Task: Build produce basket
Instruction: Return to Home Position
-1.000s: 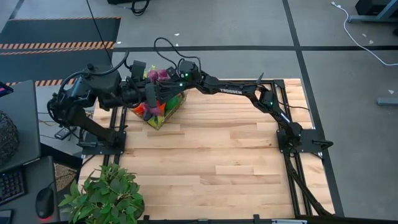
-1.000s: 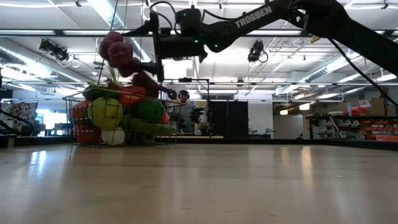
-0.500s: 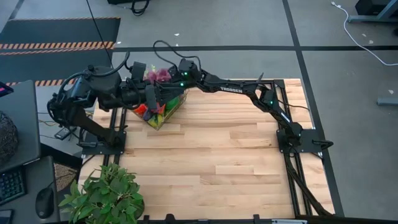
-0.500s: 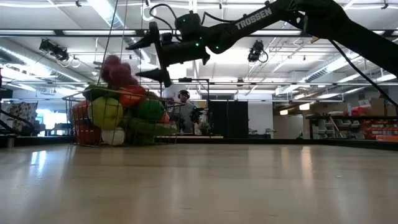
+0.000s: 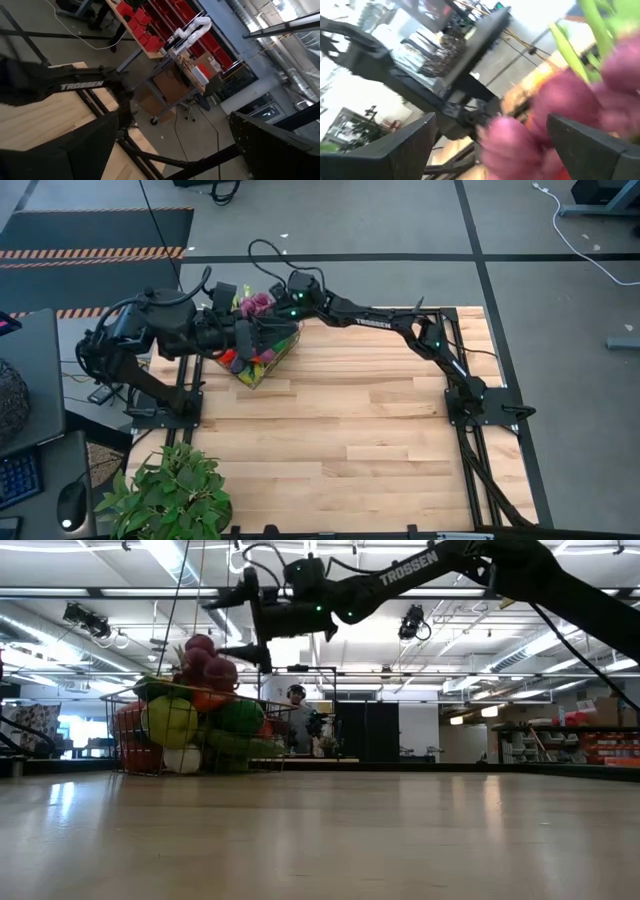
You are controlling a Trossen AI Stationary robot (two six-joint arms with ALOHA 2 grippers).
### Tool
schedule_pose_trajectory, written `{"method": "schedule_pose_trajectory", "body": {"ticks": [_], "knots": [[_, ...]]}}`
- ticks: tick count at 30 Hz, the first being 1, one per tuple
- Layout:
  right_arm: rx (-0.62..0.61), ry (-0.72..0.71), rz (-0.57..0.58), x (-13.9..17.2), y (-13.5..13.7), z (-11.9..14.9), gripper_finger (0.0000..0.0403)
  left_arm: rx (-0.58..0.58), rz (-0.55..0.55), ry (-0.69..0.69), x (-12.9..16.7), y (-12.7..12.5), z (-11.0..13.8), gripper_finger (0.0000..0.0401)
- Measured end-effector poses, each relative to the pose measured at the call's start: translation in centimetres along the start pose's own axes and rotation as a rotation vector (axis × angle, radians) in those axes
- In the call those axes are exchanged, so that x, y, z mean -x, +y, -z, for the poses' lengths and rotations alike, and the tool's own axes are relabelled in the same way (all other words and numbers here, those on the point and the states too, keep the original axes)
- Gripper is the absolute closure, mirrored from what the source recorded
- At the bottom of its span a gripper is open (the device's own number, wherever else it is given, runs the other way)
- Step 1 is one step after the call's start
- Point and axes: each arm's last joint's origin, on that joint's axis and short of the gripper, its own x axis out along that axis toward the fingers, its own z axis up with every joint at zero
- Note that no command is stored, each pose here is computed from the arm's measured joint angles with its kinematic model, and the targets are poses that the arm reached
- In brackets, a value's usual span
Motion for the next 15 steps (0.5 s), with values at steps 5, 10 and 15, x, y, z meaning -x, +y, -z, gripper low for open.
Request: {"method": "schedule_pose_trajectory", "body": {"ticks": [5, 10, 15], "knots": [[0.066, 0.046, 0.007, 1.2, 0.9, -1.7, 0.0021, -0.016, -0.02, 0.015, 0.0, 0.2, 0.2, 0.0014], [0.151, 0.13, 0.077, 2.7, 1.1, -3.1, 0.0024, -0.102, -0.018, 0.02, 0.0, 0.2, 0.2, 0.0014], [0.26, 0.201, 0.113, 5.1, 3.6, -4.6, 0.0051, -0.168, -0.006, 0.047, -0.4, 0.2, 0.5, 0.0014]]}}
